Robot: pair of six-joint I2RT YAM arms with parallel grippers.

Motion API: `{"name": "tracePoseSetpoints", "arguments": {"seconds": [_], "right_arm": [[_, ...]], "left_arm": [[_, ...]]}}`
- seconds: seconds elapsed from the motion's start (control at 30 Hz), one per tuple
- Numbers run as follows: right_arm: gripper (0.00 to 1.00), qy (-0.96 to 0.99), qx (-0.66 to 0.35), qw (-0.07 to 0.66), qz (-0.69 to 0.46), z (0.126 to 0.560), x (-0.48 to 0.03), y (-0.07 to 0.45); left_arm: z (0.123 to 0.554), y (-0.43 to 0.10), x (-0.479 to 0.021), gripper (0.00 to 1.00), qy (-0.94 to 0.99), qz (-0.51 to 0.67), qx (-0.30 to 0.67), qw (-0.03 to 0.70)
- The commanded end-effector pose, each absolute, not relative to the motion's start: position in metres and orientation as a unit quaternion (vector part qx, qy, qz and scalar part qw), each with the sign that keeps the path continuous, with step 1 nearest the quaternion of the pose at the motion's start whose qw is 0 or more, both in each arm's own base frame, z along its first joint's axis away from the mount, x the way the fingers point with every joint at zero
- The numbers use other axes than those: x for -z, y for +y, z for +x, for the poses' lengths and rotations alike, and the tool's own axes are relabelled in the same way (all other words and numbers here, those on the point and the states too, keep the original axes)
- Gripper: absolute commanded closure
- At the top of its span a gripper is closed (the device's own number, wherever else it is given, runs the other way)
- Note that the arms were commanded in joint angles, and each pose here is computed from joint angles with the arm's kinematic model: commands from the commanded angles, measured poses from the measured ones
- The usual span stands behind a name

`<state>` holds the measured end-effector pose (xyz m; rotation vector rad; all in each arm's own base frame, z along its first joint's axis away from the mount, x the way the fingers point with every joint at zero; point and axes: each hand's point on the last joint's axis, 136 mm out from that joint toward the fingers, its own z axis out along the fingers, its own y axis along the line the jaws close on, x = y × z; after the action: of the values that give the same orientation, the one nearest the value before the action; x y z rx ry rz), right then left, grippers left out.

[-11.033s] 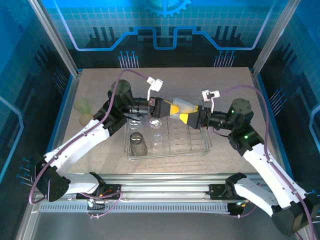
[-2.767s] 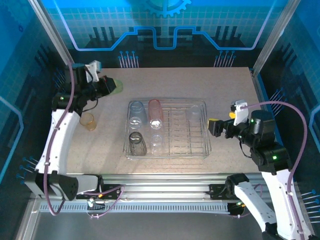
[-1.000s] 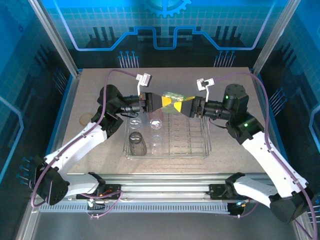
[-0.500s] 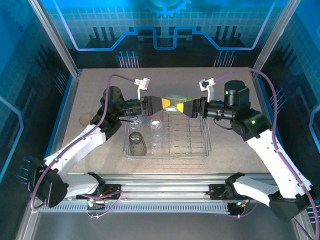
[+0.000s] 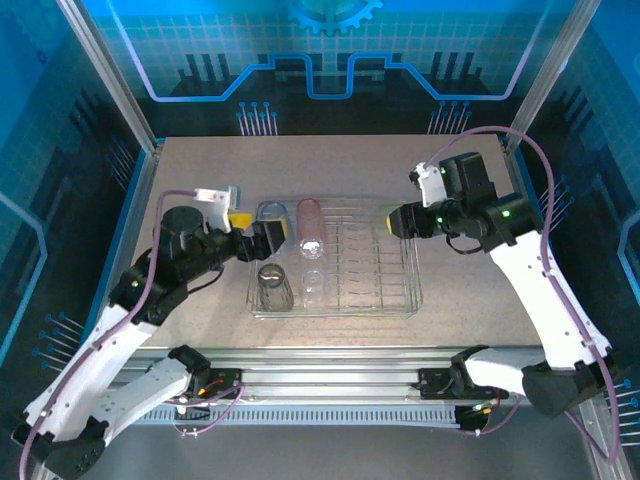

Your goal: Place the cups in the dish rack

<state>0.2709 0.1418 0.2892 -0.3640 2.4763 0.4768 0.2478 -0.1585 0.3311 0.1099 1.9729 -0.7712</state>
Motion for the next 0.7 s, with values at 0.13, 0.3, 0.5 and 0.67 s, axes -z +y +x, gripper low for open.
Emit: {"name": "tracePoseSetpoints", "arguments": {"seconds": [0.13,0.3,0.5,0.67], "right_arm": [[0.91,0.953,-0.095,0.252,-0.140,0.288,-0.256,0.120],[0.92,0.963,-0.084,0.211,-0.142,0.296,-0.224,0.124],[0.94,0.970,-0.064,0.182,-0.147,0.301,-0.196,0.125],[0.94,0.973,-0.060,0.160,-0.155,0.303,-0.175,0.131]], "left_arm": [[0.234,-0.118,-0.281,0.01,0.843,0.022,0.221,0.489],[0.231,-0.115,-0.269,0.01,0.844,0.015,0.223,0.487],[0.230,-0.108,-0.267,0.01,0.846,0.012,0.206,0.492],[0.228,-0.103,-0.271,0.01,0.838,0.005,0.202,0.507]]}}
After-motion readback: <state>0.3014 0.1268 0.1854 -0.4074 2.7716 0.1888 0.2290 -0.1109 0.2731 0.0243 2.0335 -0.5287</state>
